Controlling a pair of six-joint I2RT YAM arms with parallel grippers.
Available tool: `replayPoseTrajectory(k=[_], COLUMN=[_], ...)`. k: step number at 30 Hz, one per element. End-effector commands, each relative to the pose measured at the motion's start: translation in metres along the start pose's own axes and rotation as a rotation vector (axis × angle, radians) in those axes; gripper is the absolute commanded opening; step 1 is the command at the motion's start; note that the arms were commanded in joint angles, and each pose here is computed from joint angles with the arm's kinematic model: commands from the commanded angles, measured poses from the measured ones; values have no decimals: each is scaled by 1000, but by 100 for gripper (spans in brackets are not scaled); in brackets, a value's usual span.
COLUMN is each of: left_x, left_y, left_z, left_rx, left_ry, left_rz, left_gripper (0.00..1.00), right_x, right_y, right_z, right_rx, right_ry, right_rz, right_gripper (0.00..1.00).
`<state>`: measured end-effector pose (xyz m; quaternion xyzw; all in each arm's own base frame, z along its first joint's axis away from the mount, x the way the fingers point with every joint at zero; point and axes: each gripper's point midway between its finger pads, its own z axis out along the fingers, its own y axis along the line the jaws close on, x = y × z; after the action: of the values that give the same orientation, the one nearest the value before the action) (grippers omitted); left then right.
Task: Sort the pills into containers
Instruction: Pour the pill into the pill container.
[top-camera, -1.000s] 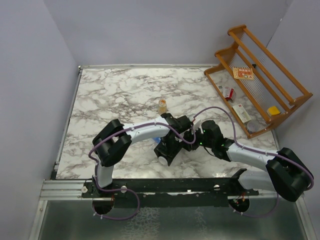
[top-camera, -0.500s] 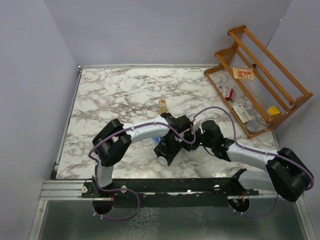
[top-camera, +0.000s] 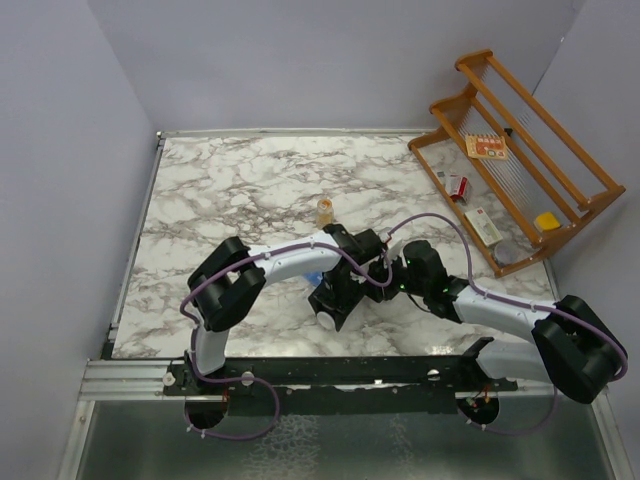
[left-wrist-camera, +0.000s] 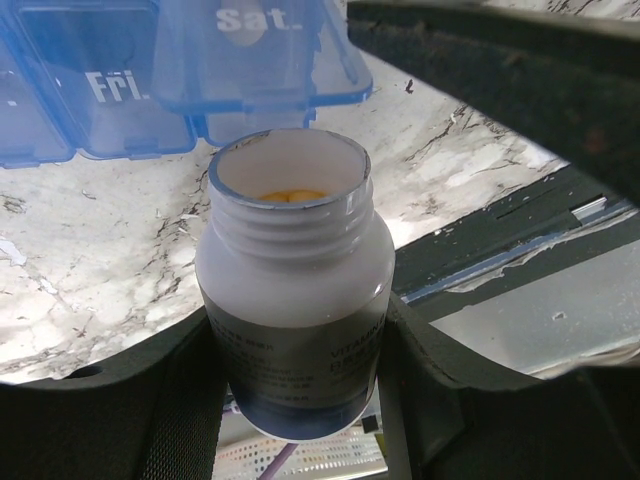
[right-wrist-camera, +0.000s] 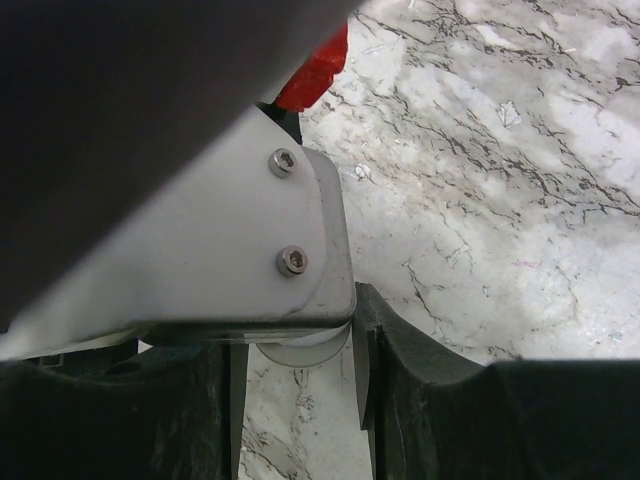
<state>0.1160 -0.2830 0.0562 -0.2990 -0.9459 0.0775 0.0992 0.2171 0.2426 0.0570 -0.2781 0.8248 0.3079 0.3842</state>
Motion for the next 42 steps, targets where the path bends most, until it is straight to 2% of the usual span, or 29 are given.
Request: replayPoseTrajectory(k=[1,29,42], left_x=[-9,-25,-17], left_y=[-3,3,-1], left_z=[4,3,7], left_rx=[32,51,50], left_ry=[10,24,63], left_rz=[-8,-60,-58], left_gripper=[0,0,0], right_x=[-19,-20,-19], right_y=[20,20,20], right_z=[0,-2,-1], right_rx=[-87,-86,-92], right_ry=[-60,-69,-64], right_rz=[-86,-87,-87], right_gripper=[1,1,1])
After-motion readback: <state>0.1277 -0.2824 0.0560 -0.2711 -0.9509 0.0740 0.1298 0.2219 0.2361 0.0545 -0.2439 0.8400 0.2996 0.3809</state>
